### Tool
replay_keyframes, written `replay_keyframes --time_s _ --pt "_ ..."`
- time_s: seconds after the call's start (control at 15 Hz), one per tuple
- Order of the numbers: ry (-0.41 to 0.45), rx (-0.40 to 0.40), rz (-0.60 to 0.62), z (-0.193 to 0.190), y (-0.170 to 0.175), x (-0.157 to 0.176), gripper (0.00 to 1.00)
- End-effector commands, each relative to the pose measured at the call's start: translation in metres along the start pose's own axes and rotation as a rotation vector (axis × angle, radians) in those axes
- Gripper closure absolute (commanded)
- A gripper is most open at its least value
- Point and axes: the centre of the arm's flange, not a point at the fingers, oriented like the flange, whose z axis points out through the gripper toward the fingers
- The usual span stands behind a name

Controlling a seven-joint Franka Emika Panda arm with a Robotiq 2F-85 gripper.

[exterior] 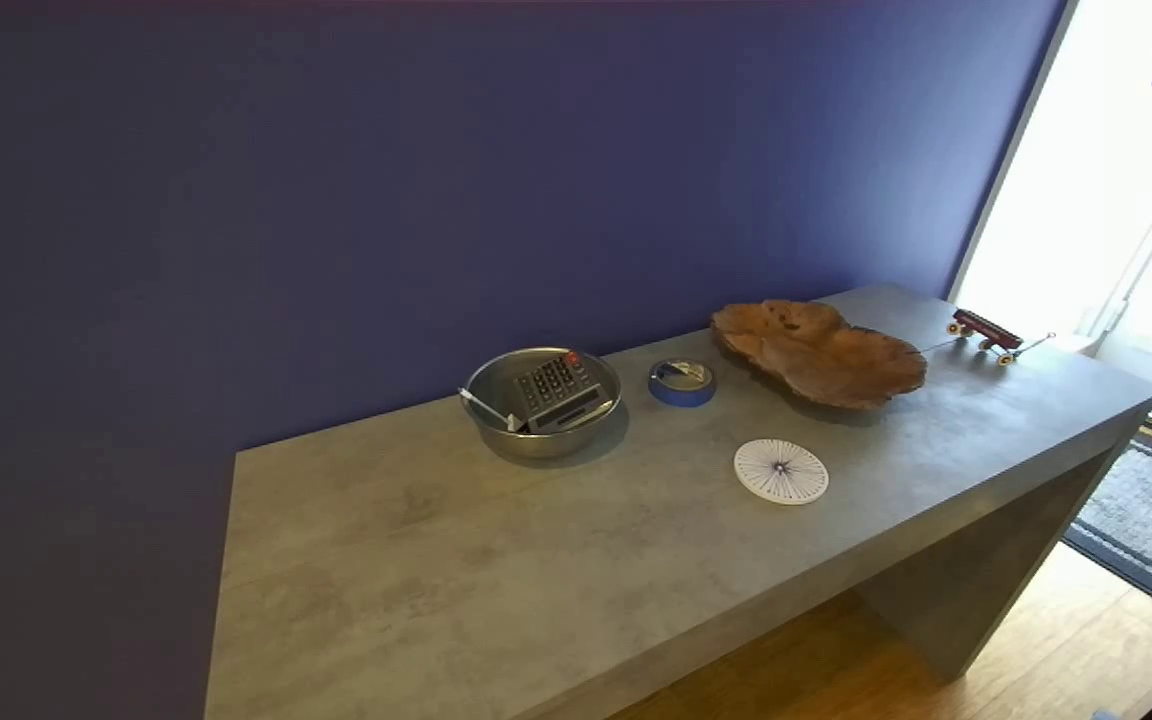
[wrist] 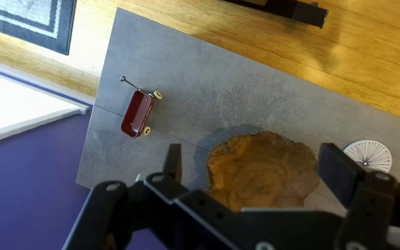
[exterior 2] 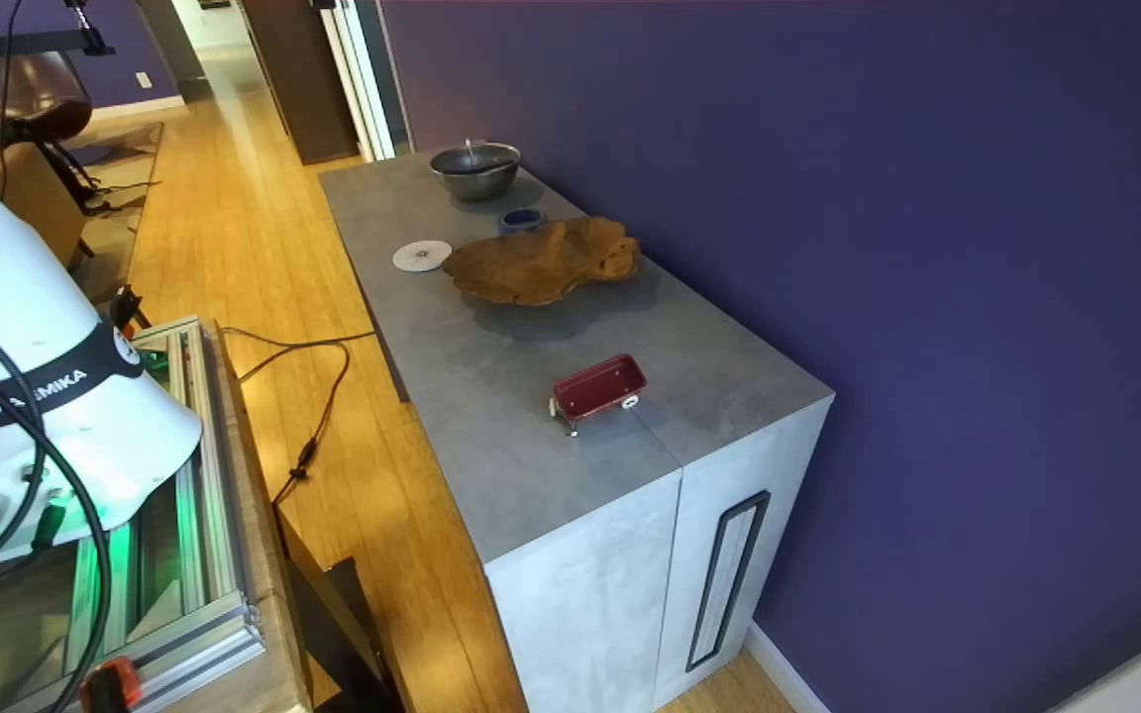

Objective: Pick up the blue masking tape and put it on top of the compact disk cover

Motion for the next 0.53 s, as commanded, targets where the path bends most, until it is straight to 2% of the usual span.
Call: replay_keyframes --time_s 0.0,0.07,0.27,0.47 --pt "0.018 0.033 -0.051 0.007 0.000 0.006 0.00" --pt "0.056 0.078 -0.107 0.019 -0.010 0.025 0.00" --pt "0.187 0.202 -0.145 0.044 -0.056 0.073 0.00" --pt "0.249 0.331 -0.216 0.070 -0.113 0.118 0.00"
